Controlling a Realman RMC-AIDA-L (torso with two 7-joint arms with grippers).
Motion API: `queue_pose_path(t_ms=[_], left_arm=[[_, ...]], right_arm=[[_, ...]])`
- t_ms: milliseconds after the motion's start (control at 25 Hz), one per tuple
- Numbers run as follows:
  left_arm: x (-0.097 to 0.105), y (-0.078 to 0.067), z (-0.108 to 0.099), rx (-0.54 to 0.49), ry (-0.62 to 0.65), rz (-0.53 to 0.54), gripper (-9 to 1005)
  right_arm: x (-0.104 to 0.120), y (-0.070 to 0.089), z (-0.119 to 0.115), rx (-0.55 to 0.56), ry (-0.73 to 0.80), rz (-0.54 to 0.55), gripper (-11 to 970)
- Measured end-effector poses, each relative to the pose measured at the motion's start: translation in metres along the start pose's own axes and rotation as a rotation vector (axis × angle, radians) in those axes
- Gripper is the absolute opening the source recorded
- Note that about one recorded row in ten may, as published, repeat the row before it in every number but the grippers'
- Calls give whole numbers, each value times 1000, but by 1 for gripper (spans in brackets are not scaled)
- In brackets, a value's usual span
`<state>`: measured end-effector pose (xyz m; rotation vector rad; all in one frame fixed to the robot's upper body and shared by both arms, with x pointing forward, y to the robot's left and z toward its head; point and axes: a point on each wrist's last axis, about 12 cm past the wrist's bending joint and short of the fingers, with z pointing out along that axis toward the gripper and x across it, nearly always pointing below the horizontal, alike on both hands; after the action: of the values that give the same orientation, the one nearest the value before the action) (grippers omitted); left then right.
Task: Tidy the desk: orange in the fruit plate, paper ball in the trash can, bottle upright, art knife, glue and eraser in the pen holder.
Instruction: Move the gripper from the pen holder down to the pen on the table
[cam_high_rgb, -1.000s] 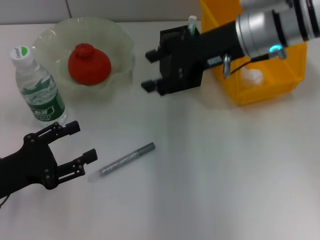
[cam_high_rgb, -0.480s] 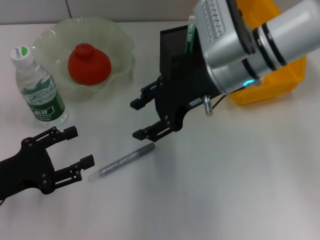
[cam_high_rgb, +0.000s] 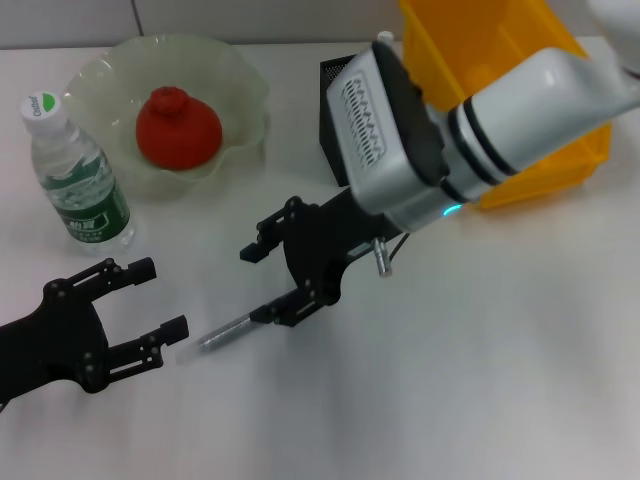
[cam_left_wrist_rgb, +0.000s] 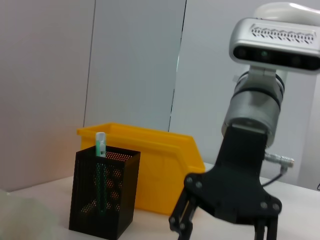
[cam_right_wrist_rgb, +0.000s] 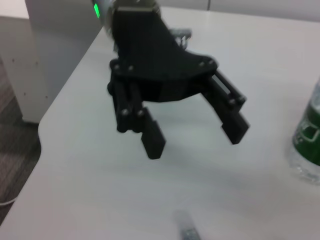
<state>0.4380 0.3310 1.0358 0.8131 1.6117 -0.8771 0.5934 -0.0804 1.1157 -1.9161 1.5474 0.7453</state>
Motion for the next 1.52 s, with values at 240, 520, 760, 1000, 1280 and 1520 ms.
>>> queue_pose_path(t_ms=[240,520,760,1000,1280,1520], left_arm=[[0,0,0,-2,2,-1,799],[0,0,-1,-3,2,-3,799],[0,0,0,-2,1,-2,799],[0,0,0,-1,0,-1,799],[0,0,0,-1,0,2,799],[0,-1,0,1,-2,2,799]], right_arm=[[0,7,13,-13,35,-32,690],[3,12,24,-9,62,-44,689],[6,12,25,6,73,-39,677],[10,12,26,19,80,-34,567],[12,16,29,9,100,-45,392],[14,15,30,24,105,-45,372]])
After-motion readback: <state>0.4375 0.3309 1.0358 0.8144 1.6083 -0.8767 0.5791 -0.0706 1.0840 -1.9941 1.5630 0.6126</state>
